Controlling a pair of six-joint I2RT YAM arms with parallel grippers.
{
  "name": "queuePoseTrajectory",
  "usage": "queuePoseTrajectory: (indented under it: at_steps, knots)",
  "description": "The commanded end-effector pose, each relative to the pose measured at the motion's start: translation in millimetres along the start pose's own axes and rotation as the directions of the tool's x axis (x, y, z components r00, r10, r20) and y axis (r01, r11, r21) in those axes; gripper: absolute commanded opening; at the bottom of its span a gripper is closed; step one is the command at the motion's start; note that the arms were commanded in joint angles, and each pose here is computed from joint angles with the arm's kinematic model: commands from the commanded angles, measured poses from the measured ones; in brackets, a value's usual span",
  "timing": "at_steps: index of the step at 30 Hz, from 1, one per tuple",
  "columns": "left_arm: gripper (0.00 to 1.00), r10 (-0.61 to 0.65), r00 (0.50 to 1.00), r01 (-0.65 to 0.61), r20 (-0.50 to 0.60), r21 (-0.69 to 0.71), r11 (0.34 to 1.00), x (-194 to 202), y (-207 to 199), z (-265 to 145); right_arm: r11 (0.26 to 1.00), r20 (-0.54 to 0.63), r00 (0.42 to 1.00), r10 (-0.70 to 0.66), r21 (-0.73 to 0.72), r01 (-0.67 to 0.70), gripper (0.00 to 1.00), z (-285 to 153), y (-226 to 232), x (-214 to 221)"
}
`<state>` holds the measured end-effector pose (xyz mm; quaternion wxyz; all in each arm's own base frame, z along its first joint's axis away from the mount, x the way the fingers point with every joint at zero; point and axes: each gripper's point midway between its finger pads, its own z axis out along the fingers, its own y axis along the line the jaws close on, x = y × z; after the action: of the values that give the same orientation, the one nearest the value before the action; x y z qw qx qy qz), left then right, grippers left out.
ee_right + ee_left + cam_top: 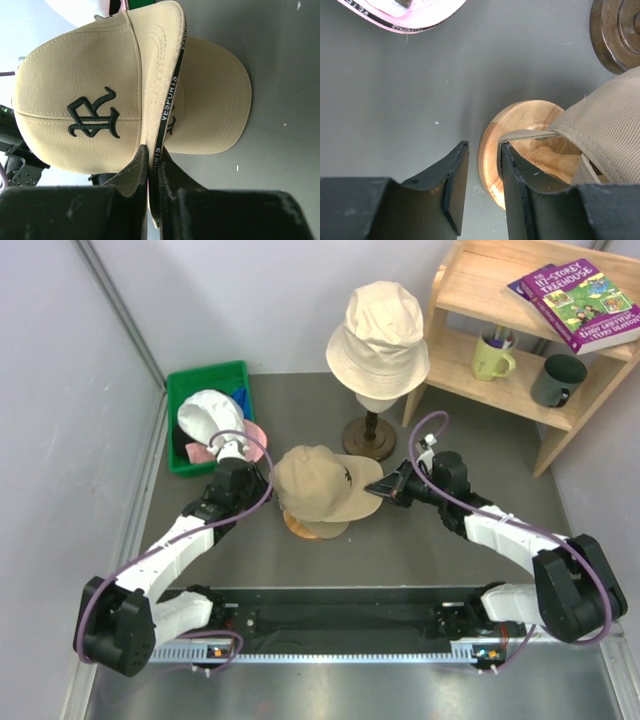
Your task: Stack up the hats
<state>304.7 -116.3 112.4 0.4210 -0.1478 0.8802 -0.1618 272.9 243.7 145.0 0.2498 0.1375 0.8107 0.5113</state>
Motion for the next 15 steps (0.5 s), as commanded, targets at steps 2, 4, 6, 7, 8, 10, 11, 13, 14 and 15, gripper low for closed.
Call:
queuePoseTrajectory:
  at_steps: [2,4,6,7,8,10,11,13,14,15]
  knots:
    - [0.45,0.003,1.0,-0.001,0.026,-0.057,0.998,-9,10,-8,0.963,0.01,1.0,-0.026,0.27,0.022,0.2,-6,-68,2]
    - [0.59,0.011,0.999,-0.008,0.05,-0.055,0.998,-23,5,-18,0.962,0.033,0.998,-0.057,0.269,0.046,0.39,-10,-62,-5]
    - [0.74,0.02,0.998,-0.016,0.066,-0.057,0.998,-33,2,-26,0.96,0.066,0.994,-0.088,0.27,0.068,0.6,-17,-57,-12]
    - [0.77,0.028,0.996,-0.024,0.084,-0.058,0.998,-42,-1,-35,0.961,0.076,0.992,-0.101,0.266,0.077,0.66,-19,-55,-15]
    - [0.82,0.035,0.995,-0.03,0.09,-0.058,0.998,-47,-2,-39,0.963,0.099,0.988,-0.115,0.255,0.087,0.76,-24,-48,-21]
    - [0.91,0.043,0.993,-0.036,0.108,-0.068,0.997,-58,-4,-53,0.958,0.127,0.982,-0.139,0.27,0.1,0.83,-30,-48,-28]
    - [0.93,0.047,0.991,-0.038,0.122,-0.079,0.996,-63,-3,-59,0.954,0.15,0.976,-0.159,0.279,0.112,0.84,-36,-44,-34]
    - [0.99,0.076,0.987,-0.061,0.141,-0.107,0.992,-75,-1,-76,0.941,0.174,0.97,-0.17,0.321,0.108,0.87,-47,-49,-40]
    - [0.99,0.091,0.982,-0.065,0.164,-0.158,0.985,-82,7,-84,0.933,0.218,0.954,-0.208,0.336,0.127,0.88,-55,-43,-52]
    - [0.99,0.12,0.975,-0.086,0.186,-0.177,0.98,-93,8,-93,0.926,0.238,0.946,-0.22,0.357,0.126,0.89,-61,-45,-57]
